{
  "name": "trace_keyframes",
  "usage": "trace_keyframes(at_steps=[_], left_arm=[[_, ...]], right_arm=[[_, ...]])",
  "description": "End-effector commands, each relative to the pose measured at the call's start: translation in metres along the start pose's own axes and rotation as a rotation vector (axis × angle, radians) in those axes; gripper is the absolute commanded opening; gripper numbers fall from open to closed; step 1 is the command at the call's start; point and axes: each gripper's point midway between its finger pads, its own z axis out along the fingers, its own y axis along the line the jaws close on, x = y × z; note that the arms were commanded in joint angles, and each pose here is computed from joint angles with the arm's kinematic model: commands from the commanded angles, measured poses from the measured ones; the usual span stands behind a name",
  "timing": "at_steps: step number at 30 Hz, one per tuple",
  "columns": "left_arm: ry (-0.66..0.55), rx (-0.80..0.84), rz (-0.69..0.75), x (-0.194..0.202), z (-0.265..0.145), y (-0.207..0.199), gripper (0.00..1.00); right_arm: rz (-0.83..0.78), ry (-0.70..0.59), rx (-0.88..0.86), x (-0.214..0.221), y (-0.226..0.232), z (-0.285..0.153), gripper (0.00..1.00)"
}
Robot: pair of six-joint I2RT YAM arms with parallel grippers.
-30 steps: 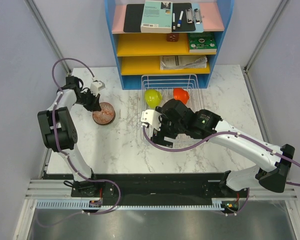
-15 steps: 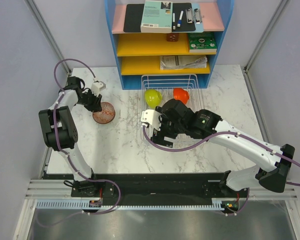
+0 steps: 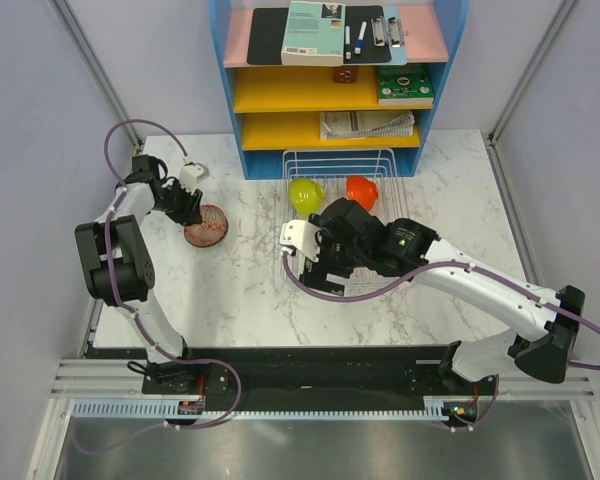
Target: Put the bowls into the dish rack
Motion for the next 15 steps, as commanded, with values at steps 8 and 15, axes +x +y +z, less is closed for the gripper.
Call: trace_keyframes(at_steps=[8,15], left_arm=[[-0.062,-0.052,-0.004,-0.016,-0.0176,0.0063,0.22],[-0.055,-0.076,-0.01,-0.0149,-0.019,0.0118,0.02]], right_arm=[[0.019,-0.038,-0.002,-0.0165,-0.0039,-0.004,0.98],[0.022,-0.039,-0.001,-0.0182,-0.0046,-0.0043,0.98]])
